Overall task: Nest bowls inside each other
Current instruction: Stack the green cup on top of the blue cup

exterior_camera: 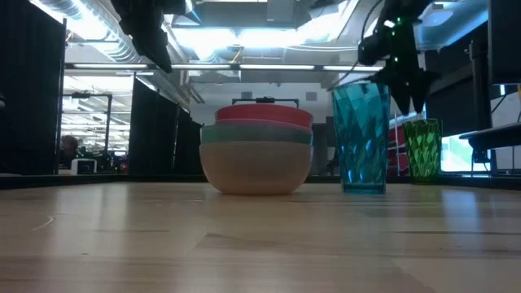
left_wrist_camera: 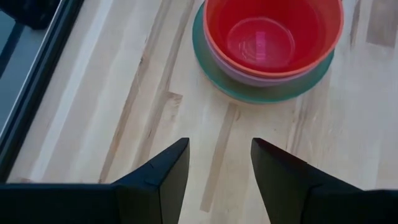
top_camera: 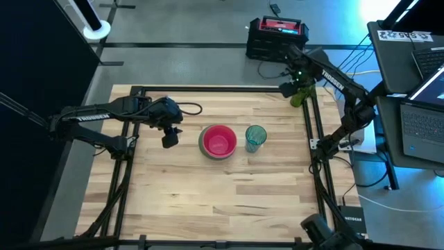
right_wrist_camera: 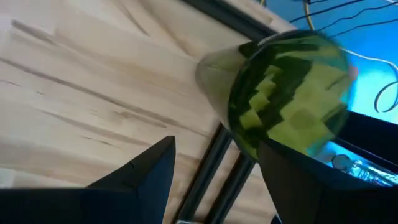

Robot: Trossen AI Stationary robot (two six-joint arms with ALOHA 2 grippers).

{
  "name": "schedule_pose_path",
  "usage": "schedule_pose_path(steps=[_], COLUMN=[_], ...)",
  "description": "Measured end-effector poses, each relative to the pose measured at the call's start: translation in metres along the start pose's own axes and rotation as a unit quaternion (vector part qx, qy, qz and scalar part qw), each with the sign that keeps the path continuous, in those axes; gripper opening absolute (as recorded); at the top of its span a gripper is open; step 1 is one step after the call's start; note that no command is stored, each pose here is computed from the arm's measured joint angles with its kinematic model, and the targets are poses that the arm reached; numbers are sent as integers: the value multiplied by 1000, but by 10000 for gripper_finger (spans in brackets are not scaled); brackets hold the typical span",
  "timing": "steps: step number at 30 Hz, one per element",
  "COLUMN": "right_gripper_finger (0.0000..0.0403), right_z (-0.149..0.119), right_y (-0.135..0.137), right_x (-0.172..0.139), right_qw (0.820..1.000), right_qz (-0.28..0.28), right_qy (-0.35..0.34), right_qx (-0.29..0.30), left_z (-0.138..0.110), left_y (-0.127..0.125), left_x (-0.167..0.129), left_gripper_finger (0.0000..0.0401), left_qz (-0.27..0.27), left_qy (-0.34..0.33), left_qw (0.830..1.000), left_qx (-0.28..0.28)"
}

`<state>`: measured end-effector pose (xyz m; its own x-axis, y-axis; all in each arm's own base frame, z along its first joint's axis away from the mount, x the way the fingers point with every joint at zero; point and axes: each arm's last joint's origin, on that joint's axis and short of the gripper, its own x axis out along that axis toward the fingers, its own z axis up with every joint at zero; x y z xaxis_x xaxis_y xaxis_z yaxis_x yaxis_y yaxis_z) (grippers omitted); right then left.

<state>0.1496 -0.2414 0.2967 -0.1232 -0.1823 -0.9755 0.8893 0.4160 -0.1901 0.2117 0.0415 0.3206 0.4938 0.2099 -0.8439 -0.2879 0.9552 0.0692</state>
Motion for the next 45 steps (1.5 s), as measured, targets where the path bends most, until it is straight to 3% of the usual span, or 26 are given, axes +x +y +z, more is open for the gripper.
schedule_pose_path(steps=[10, 13, 17, 20, 26, 32, 39, 45], right_gripper_finger=[194, 141, 21, 6, 3, 2, 0, 0], right_z=[-10, -9, -5, -5, 1, -14, -60, -112], right_y=[1, 0, -4, -1, 29, 63, 87, 132], right_x=[47, 51, 52, 49, -13, -91, -172, -201], right_qw=[999, 1000, 1000, 999, 991, 967, 919, 869], right_qz=[2, 3, 17, 17, 45, 101, 173, 223], right_qy=[34, 24, 9, 9, -55, -123, -192, -214], right_qx=[-11, -12, -17, -38, -113, -197, -298, -386], left_z=[-2, -2, -2, -2, -2, -2, -2, -2], left_y=[0, 0, 0, 0, 0, 0, 0, 0], left_x=[0, 0, 0, 0, 0, 0, 0, 0], left_gripper_finger=[159, 159, 159, 159, 159, 159, 159, 159], left_qz=[1, 0, 0, 1, 1, 1, 1, 1], left_qy=[10, 9, 9, 9, 8, 8, 8, 9], left_qw=[1000, 1000, 1000, 1000, 1000, 1000, 1000, 999], left_qx=[9, 8, 7, 7, 2, -6, -16, -43])
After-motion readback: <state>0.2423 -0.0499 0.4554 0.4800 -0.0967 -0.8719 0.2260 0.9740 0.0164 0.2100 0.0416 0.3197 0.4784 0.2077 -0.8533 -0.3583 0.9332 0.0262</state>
